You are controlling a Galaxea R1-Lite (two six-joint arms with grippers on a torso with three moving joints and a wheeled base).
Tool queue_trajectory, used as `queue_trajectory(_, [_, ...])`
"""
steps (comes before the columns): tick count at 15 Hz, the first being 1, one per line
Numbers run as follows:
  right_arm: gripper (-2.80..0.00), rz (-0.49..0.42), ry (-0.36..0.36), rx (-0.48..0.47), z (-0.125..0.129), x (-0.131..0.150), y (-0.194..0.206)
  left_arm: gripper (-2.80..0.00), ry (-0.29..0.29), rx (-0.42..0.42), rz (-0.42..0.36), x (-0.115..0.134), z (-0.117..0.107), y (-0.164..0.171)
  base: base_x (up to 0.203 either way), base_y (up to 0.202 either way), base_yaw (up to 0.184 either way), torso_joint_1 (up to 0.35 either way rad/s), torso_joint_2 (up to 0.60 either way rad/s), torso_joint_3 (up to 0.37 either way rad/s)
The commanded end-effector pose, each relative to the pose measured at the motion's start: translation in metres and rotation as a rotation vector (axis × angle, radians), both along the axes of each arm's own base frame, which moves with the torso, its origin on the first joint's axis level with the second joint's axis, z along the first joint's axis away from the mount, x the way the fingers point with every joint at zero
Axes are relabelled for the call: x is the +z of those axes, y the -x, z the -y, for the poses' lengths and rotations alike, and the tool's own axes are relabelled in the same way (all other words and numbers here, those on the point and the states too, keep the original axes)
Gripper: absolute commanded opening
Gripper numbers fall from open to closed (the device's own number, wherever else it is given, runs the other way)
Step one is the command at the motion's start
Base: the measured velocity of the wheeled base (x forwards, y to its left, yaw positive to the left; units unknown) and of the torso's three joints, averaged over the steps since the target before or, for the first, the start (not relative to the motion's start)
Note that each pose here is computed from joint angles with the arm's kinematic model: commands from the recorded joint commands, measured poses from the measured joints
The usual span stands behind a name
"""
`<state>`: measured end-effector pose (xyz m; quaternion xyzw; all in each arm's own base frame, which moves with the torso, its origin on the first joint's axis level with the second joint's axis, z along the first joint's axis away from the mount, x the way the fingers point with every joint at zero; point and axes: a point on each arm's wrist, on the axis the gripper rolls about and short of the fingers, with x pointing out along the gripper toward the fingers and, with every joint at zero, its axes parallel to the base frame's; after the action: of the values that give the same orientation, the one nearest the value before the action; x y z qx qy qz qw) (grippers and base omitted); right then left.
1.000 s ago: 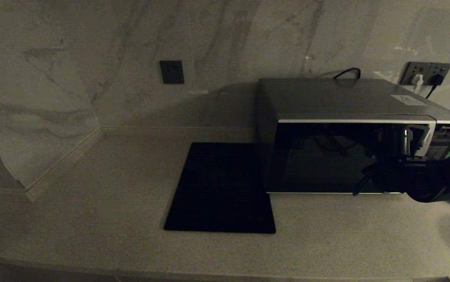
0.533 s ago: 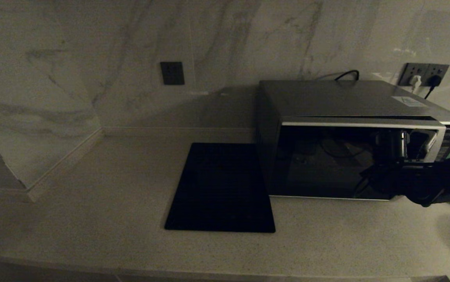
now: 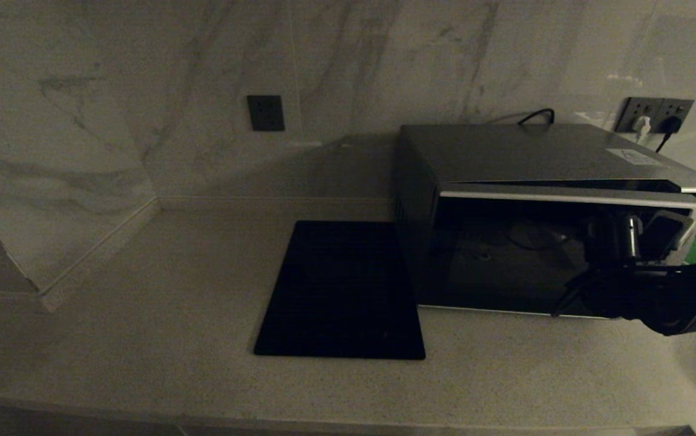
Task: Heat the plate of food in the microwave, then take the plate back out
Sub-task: Open the microwave oven
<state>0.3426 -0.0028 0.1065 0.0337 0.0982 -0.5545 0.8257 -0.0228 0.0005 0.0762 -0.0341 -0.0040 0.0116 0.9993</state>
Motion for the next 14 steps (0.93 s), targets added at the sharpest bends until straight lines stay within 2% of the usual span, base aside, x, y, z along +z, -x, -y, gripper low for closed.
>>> queue_trajectory(1, [-2.8,-0.002,-0.024,0.062,-0.007,0.01,0.028,-2.8,0.001,0.001,0.0,0.0,0.0,0.0,0.0,0.0,0.0,0.0,0.0,0.0])
queue_trajectory(8, [-2.8,0.021,-0.06,0.225,-0.032,0.029,0.083,-2.8,0.001,0.001,0.0,0.0,0.0,0.0,0.0,0.0,0.0,0.0,0.0,0.0])
queue_trajectory(14, [-2.8,-0.012,-0.05,0.395,-0.06,0.026,0.134,-2.8,0.001,0.001,-0.001,0.0,0.0,0.0,0.0,0.0,0.0,0.0,0.0,0.0])
